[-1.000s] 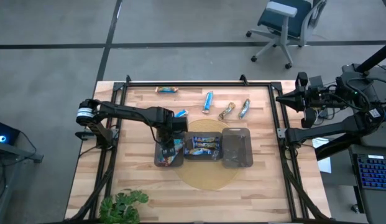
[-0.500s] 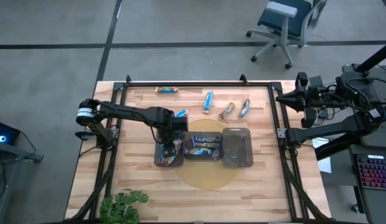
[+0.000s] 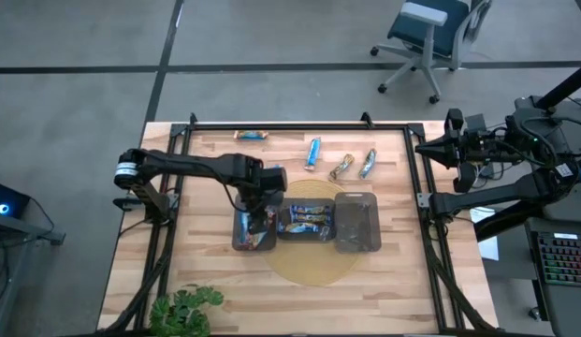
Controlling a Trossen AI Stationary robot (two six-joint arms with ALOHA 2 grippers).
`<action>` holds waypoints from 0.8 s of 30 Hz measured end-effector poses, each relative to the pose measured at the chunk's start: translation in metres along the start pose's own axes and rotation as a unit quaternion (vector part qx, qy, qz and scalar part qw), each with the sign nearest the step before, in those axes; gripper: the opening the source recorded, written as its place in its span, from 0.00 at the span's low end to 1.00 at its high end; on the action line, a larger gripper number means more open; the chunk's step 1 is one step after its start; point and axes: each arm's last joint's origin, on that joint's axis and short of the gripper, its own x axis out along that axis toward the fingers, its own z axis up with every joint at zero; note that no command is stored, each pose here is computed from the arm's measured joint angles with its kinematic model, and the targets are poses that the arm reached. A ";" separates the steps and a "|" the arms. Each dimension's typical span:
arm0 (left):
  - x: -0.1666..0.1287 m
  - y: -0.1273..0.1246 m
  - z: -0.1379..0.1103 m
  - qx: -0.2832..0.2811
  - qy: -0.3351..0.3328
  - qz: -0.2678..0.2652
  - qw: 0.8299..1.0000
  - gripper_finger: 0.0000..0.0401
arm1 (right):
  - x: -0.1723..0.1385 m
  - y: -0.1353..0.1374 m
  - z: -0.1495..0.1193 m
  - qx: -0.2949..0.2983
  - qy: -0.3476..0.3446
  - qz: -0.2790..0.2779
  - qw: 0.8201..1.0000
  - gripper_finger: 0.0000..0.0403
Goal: Pick and place Granola Bars by type
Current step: Put the orange granola bar into the right black bin
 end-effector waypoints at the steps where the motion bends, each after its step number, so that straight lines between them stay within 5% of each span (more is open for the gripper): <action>1: -0.006 -0.002 0.002 0.005 -0.006 0.001 1.000 0.18 | 0.000 0.000 0.000 0.000 0.000 0.000 1.000 0.02; 8: -0.058 -0.021 0.015 0.046 -0.071 0.036 0.996 0.01 | 0.000 0.000 0.000 0.000 0.000 0.000 1.000 0.02; 24: -0.138 -0.030 0.009 0.070 -0.141 0.141 0.977 0.00 | 0.000 0.000 0.000 -0.010 0.000 0.000 1.000 0.02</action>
